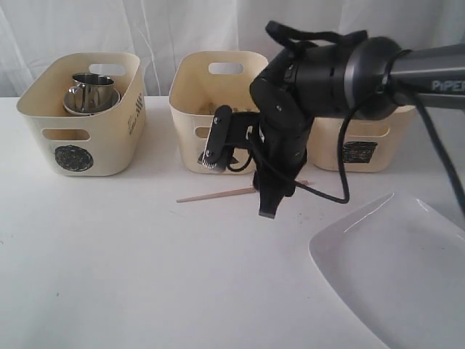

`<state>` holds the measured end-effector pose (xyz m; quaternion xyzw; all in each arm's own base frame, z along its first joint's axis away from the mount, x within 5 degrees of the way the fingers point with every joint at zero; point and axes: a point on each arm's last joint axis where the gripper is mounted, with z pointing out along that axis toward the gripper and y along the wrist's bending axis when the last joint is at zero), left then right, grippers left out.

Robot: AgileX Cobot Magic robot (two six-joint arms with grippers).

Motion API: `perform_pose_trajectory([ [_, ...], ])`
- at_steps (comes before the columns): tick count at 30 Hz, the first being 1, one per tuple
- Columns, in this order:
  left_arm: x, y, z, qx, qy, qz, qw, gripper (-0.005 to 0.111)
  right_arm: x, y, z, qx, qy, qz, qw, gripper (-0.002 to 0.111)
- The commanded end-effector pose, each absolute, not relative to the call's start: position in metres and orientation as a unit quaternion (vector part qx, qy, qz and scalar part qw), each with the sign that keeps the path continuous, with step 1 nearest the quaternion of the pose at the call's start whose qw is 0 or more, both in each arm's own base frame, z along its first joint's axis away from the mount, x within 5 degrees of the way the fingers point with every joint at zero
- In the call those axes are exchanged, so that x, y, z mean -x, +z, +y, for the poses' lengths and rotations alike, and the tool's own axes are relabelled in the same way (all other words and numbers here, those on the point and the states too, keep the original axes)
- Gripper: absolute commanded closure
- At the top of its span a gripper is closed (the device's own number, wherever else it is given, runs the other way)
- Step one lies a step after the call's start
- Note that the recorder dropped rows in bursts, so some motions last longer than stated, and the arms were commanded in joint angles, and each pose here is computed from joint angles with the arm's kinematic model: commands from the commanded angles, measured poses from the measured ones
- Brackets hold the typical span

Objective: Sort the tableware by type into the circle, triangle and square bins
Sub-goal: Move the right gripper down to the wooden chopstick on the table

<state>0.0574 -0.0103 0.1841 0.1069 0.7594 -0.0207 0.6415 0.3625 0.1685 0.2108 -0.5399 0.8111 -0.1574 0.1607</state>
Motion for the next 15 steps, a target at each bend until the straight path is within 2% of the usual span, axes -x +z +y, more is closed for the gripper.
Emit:
perform_pose_trajectory([
  [1, -0.057, 0.184, -0.010, -0.103, -0.025, 0.758, 0.643, 0.078, -0.369, 0.188, 0.168, 0.587, -0.163, 0.781, 0.134, 0.056],
  [6, -0.057, 0.184, -0.010, -0.103, -0.025, 0.758, 0.643, 0.078, -0.374, 0.174, 0.168, 0.601, -0.170, 0.771, 0.127, 0.056],
  [15, -0.057, 0.184, -0.010, -0.103, -0.025, 0.758, 0.643, 0.078, -0.378, 0.177, 0.172, 0.604, -0.170, 0.763, 0.154, 0.056],
])
